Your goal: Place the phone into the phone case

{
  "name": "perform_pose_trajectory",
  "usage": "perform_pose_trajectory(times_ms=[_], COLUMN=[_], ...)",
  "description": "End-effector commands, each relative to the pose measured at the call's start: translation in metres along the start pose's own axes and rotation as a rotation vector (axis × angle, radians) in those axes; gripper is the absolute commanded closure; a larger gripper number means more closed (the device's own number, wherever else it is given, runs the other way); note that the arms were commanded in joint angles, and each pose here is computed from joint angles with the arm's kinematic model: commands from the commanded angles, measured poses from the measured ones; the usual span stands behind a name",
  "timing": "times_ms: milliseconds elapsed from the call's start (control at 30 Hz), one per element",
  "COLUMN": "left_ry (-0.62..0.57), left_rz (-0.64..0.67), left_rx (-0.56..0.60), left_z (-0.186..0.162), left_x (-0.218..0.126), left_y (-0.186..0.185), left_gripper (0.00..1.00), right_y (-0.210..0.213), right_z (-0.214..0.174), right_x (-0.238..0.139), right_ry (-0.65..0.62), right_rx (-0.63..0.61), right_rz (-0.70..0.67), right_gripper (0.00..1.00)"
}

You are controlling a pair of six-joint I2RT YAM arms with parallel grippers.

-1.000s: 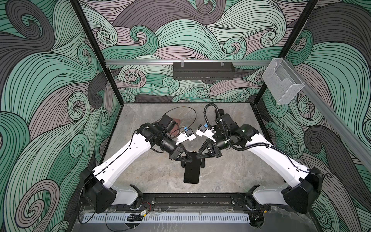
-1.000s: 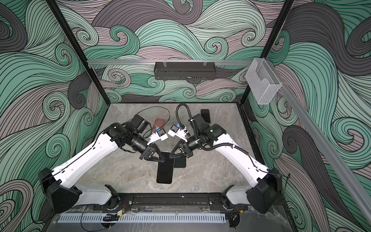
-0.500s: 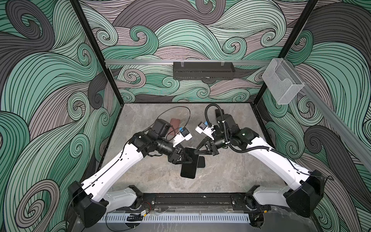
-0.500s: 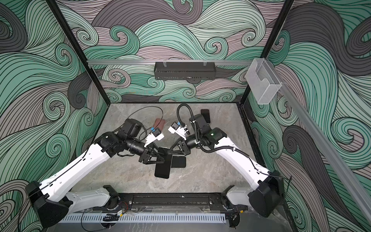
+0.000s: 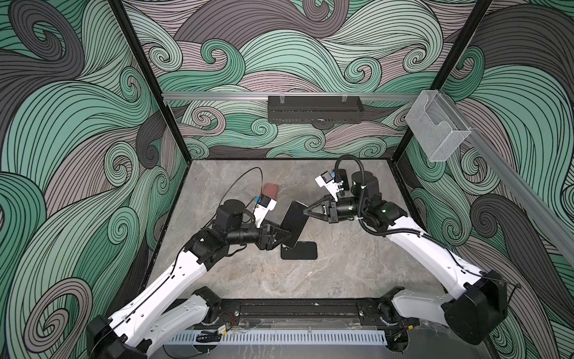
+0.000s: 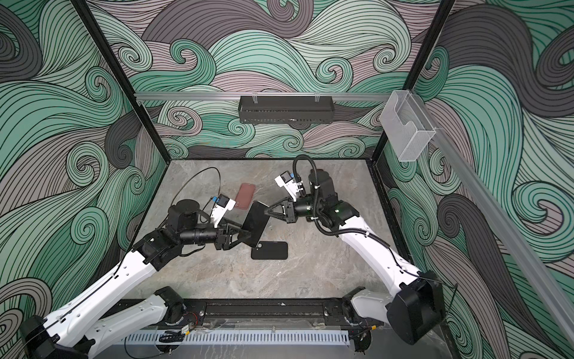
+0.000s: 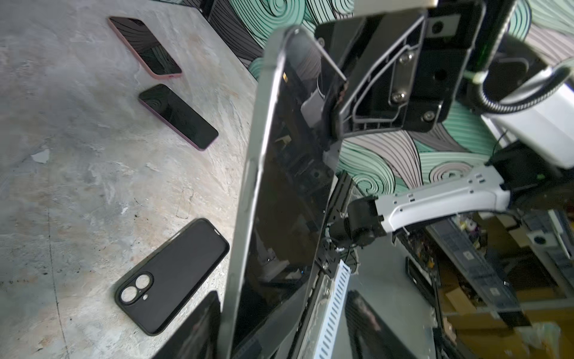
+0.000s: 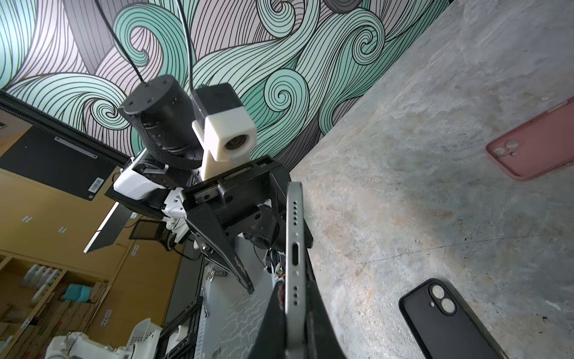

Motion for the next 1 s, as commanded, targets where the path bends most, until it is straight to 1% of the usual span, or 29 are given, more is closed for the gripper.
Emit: perform_pose_trajectory(times_ms=[0,67,233,367,467,533,633,700,833,867,967], left_ry=[-0.168,-0.188,-0.216,-0.237,-0.252,-0.26,-0.266,-0.264,-0.216,-0.201,-0.127], left_rz=[-0.04,-0.057,-0.084,-0.105,-0.116,-0.122,-0.128,-0.132,-0.155,-0.167,-0.204], left_rx=[-0.025,-0.042,-0.077,-0.082,-0.077,-0.074,-0.071,-0.067,-0.06,-0.052,-0.027], left_z=[0.026,0.027,0.028,0.032,0.036,0.038,0.04,0.04,0.035,0.034,0.026], left_x=[-0.007,-0.006,-0.004,-0.004,-0.006,-0.007,-0.009,-0.01,-0.009,-0.01,-0.011], left_y=[-0.009,-0.008,-0.006,-0.009,-0.011,-0.013,-0.016,-0.016,-0.02,-0.022,-0.031], left_gripper=[0.35,0.38,0.59,0.69,0.77,0.86,0.96,1.0,1.0,1.0,1.0], right_y=[0.023,0.023,0.024,0.022,0.019,0.016,0.011,0.012,0.016,0.017,0.024], right_z=[0.031,0.035,0.042,0.042,0.04,0.038,0.03,0.023,0.007,0.004,0.002], right_x=[-0.011,-0.014,-0.02,-0.02,-0.019,-0.019,-0.017,-0.016,-0.019,-0.02,-0.027], right_ry=[-0.127,-0.149,-0.212,-0.235,-0.24,-0.235,-0.212,-0.182,-0.095,-0.078,-0.039], right_rx=[-0.088,-0.092,-0.091,-0.078,-0.07,-0.063,-0.058,-0.073,-0.123,-0.128,-0.158], right_rz=[0.04,0.033,0.029,0.025,0.024,0.021,0.013,0.023,0.056,0.064,0.084], right_gripper=[1.0,1.0,1.0,1.0,1.0,1.0,1.0,0.92,0.72,0.68,0.62])
Point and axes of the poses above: each gripper's point midway between its finger pads, its own x axis out along the fingers, its own y axis along the line the jaws close on, z = x × y, the point moved 4 cm from there along -x, back along the fingers, and after that the axes turned 4 degrees about -x, right-handed, at the moved point
